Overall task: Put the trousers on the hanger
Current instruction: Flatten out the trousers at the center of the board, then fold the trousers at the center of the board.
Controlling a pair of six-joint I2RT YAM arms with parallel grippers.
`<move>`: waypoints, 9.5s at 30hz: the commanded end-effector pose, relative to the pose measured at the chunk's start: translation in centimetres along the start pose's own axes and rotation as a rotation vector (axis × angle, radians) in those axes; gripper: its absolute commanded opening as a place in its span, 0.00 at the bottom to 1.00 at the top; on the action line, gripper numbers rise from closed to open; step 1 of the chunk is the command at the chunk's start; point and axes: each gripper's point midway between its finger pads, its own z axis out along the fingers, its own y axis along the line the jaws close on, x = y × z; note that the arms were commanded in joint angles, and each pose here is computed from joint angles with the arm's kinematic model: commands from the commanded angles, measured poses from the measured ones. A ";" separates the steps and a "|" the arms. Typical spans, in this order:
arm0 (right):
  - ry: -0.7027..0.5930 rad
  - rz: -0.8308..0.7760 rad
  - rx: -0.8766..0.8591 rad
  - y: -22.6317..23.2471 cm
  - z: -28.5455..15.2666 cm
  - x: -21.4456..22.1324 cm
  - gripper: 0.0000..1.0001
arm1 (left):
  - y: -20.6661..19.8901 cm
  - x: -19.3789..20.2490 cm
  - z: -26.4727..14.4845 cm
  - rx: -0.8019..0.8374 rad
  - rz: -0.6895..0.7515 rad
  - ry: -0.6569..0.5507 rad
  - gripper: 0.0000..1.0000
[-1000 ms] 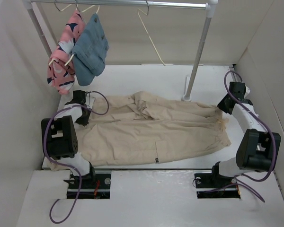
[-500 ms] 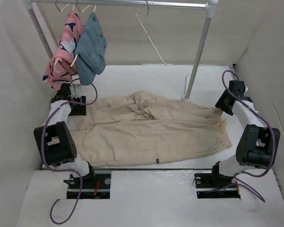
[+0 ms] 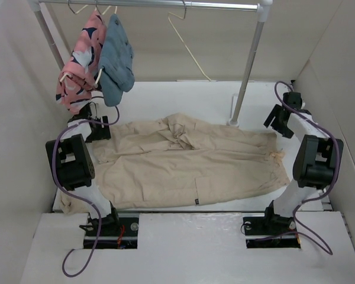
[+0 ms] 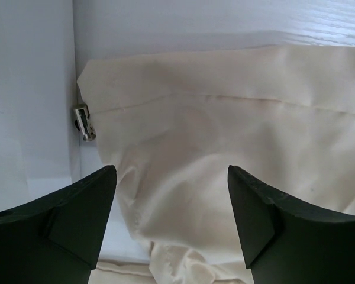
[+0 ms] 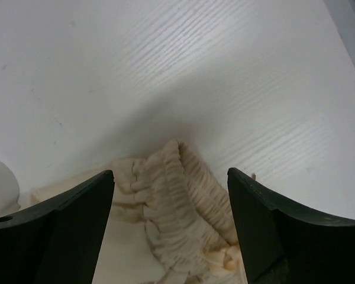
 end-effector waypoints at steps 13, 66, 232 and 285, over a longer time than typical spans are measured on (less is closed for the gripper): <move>0.138 0.009 0.010 1.0 5.2 2.2 0.67 | 2.2 -4.1 0.4 -0.121 -0.028 -0.119 0.78; -0.133 0.032 -0.152 -0.7 -4.0 -3.4 0.00 | 8.1 -4.4 -10.7 -0.257 0.196 -0.189 0.00; -0.020 0.579 0.141 -2.1 -12.8 12.0 0.00 | 12.1 9.7 -17.5 -0.234 0.452 0.329 0.00; 0.079 0.572 -0.005 -4.5 -10.4 10.1 0.03 | 15.4 19.6 -21.0 -0.406 0.556 0.695 0.00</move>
